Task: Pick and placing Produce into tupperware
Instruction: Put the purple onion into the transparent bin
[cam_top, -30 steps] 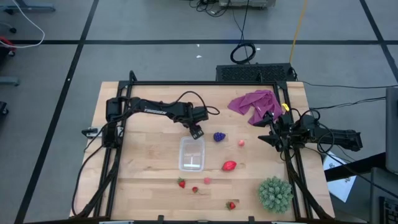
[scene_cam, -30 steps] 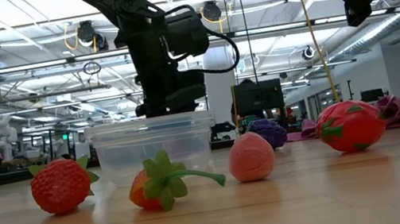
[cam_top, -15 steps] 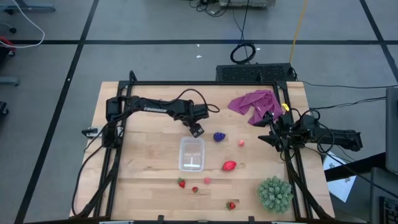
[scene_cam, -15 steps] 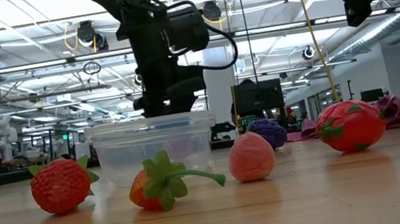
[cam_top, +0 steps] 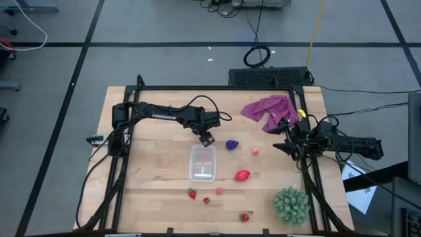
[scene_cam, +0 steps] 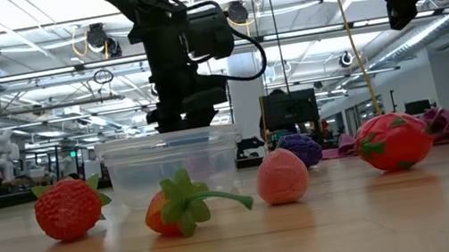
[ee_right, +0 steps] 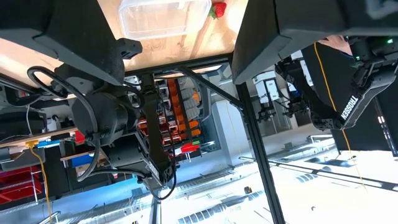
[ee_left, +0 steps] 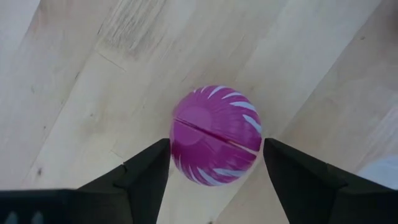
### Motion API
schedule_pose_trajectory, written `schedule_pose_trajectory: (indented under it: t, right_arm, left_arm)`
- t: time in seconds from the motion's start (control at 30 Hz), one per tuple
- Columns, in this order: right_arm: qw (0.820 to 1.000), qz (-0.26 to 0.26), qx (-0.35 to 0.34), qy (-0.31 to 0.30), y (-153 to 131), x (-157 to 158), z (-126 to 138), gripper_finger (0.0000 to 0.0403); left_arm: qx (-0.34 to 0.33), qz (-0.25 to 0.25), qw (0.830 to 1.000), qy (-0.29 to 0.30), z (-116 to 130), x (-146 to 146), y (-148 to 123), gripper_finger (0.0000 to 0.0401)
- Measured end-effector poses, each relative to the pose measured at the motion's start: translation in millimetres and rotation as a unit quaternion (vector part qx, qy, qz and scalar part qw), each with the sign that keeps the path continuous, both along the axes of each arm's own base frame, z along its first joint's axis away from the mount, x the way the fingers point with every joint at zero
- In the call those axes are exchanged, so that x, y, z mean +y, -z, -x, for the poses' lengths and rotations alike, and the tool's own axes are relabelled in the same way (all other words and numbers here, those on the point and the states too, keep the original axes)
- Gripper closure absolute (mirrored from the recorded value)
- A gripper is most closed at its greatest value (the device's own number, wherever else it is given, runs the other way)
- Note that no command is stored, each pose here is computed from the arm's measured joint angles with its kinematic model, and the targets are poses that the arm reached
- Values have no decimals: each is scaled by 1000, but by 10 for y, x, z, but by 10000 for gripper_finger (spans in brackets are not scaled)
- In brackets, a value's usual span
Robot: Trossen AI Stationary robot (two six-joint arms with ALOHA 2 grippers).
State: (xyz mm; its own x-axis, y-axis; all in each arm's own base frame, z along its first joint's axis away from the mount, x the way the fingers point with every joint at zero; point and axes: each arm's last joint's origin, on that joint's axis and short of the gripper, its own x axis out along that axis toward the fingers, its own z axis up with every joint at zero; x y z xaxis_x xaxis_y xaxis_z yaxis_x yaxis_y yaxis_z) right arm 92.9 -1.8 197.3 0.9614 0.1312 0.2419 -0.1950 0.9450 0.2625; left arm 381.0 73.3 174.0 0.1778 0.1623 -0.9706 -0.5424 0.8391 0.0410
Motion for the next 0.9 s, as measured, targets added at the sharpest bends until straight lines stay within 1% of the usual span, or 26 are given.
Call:
schedule_pose_trajectory:
  t: [0.3, 0.43, 0.67, 0.9]
  right_arm:
    - [1000, 0, 0, 0, 0, 0, 0, 112]
    - [1000, 0, 0, 0, 0, 0, 0, 112]
    - [1000, 0, 0, 0, 0, 0, 0, 112]
    - [1000, 0, 0, 0, 0, 0, 0, 112]
  left_arm:
    - [0, -1, 1000, 2, -2, -1, 0, 191]
    - [-1, -2, 1000, 3, -2, 1, -2, 204]
    - [-1, -2, 1000, 3, -2, 1, -2, 200]
    - [-1, -2, 1000, 2, -2, 1, -2, 204]
